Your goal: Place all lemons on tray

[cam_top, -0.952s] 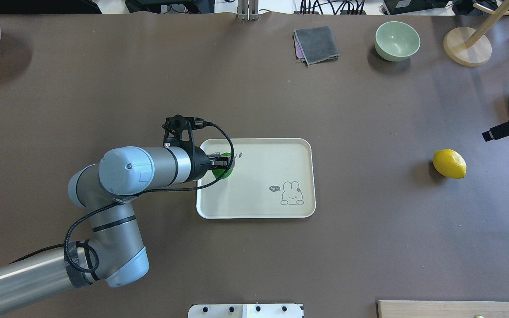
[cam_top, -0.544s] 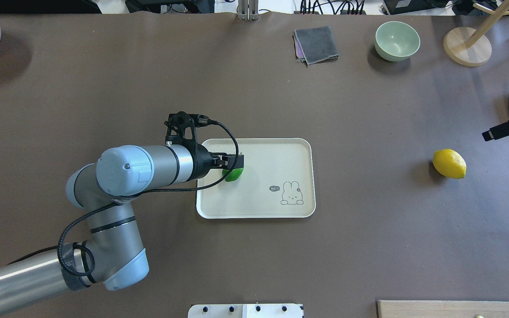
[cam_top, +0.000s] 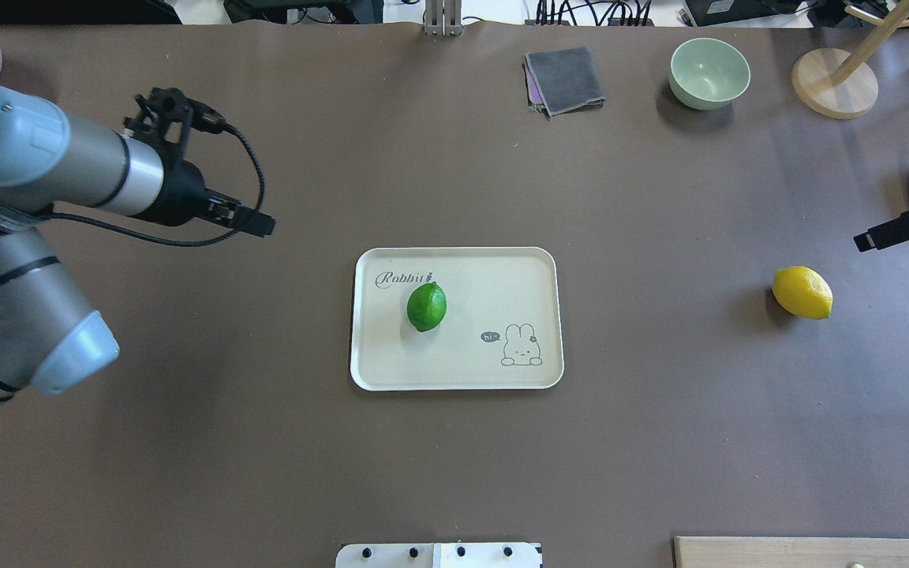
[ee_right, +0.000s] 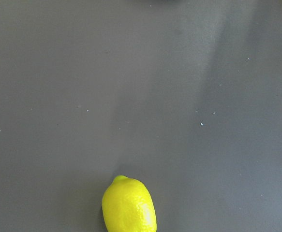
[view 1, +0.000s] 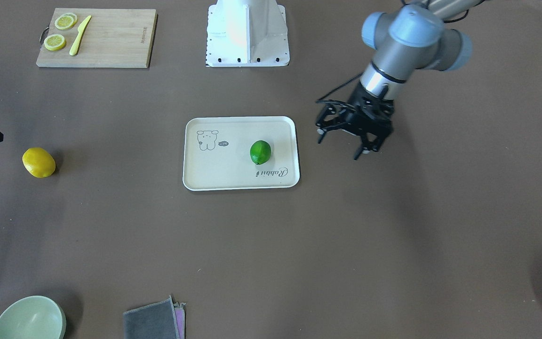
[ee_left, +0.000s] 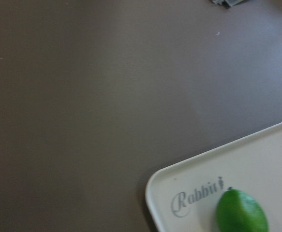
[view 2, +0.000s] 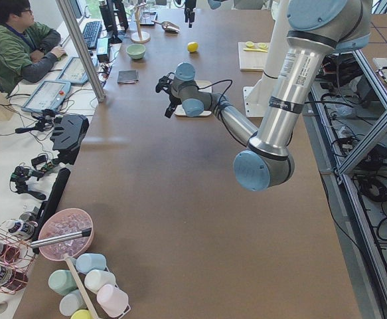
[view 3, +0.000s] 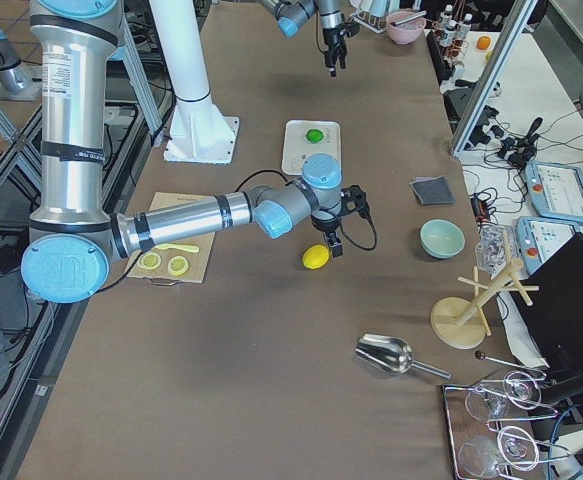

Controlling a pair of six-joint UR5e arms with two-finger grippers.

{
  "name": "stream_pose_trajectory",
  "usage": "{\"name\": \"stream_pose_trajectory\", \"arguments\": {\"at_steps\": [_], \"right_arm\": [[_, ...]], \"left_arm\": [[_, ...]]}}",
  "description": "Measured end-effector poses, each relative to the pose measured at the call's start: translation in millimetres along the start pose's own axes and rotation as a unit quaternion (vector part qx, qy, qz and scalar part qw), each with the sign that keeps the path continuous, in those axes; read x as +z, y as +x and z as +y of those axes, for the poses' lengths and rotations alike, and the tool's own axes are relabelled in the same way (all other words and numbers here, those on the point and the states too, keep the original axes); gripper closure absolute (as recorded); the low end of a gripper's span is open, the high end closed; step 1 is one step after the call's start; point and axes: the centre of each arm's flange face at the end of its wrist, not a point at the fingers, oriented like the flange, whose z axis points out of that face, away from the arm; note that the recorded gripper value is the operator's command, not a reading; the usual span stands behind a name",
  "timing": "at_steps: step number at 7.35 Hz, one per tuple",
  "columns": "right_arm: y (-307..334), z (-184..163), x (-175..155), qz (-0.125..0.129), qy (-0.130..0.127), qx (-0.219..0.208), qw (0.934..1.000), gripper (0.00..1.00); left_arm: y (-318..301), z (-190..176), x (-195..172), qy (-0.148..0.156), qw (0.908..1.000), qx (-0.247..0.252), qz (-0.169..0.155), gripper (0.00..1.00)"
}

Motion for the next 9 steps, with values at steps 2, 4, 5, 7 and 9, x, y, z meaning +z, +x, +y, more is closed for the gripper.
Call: {"name": "stream_pose_trajectory", "arguments": {"at_steps": [2, 4, 5, 7, 9], "right_arm": [[-20.0, 5.5, 26.7, 0.002, -0.023, -0.022, 0.9995, 0.01], [-33.2, 13.5, 63.8, 0.035, -0.043, -0.045, 0.9974, 0.01], [-37.5, 18.1, 78.7, 0.042, -0.054, -0.052, 0.9963, 0.01], [-43.4, 24.1, 107.2, 0.044, -0.078, -0.061, 0.9942, 0.02], [-49.0, 16.2, 128.2, 0.043, -0.089, -0.067, 0.9929, 0.56]], "left_arm": [[-77.8, 11.5, -26.8, -0.024, 0.9979, 0.057, -0.016, 0.01], [-94.3, 17.3, -31.8, -0.029, 0.9969, 0.069, -0.021, 0.01], [-95.6, 17.8, -32.2, -0.030, 0.9969, 0.070, -0.021, 0.01], [-95.0, 17.6, -31.5, -0.030, 0.9969, 0.070, -0.020, 0.01], [-93.5, 17.0, -30.6, -0.030, 0.9970, 0.069, -0.019, 0.01]]}}
